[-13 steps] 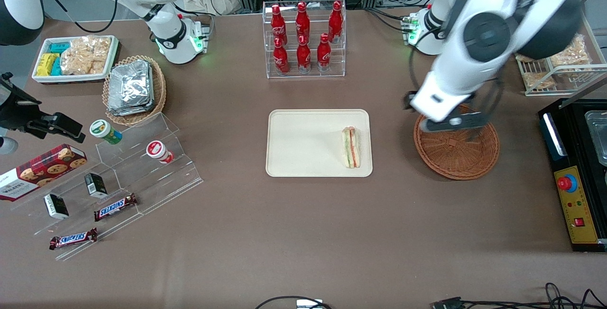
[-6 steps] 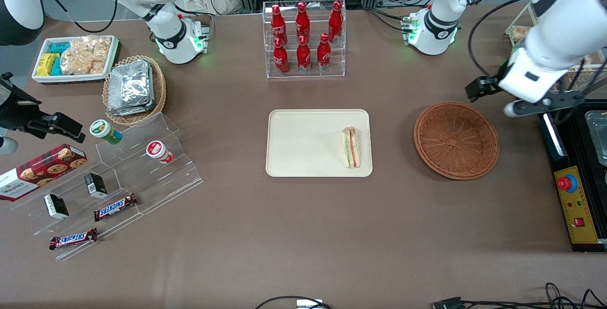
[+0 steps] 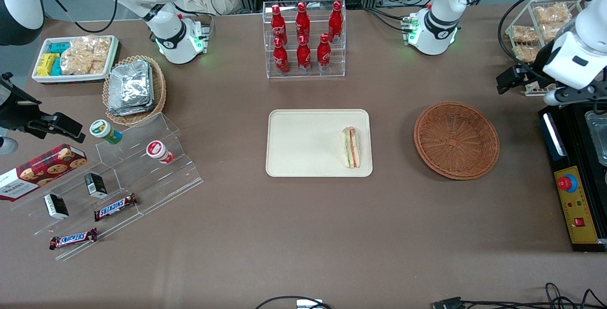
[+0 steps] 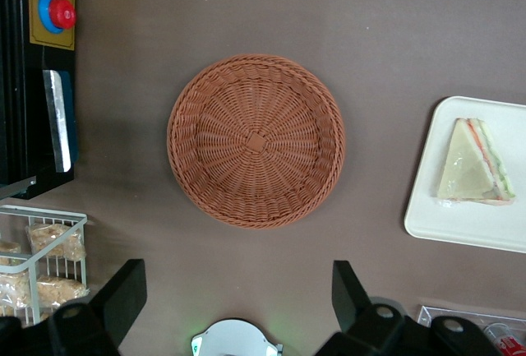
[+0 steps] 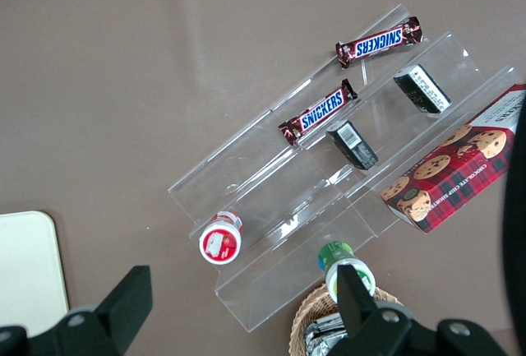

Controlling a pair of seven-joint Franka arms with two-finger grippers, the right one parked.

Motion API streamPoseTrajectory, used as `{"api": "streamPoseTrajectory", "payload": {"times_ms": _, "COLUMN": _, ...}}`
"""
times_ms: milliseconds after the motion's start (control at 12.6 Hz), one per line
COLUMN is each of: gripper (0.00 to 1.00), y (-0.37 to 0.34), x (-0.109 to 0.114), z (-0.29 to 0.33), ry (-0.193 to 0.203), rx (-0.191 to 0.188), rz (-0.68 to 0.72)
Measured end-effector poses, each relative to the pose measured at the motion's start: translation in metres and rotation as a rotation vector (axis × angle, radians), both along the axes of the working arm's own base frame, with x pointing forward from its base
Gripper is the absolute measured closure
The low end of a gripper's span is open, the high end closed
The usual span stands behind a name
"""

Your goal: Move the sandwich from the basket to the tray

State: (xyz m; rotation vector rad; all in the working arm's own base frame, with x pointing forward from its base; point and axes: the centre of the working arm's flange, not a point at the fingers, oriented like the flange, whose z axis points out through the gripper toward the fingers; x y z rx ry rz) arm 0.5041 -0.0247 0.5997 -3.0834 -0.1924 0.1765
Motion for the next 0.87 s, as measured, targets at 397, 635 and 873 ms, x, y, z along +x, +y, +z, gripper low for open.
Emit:
{"api": "streamPoseTrajectory", "payload": {"times_ms": 397, "gripper": 0.0, "y": 0.0074, "x": 0.0003, "z": -0.0003, "ry": 0.002, "rx": -0.005, "rz": -0.014}}
{"api": "streamPoseTrajectory", "payload": {"times_ms": 635, "gripper": 0.0, "y": 0.0074, "x": 0.0003, "z": -0.0003, "ry": 0.002, "rx": -0.005, "rz": -0.015}}
{"api": "streamPoseTrajectory", "payload": {"times_ms": 873, "gripper": 0.0, "y": 0.0073, "x": 0.0003, "z": -0.0003, "ry": 0.002, "rx": -0.005, "rz": -0.016}}
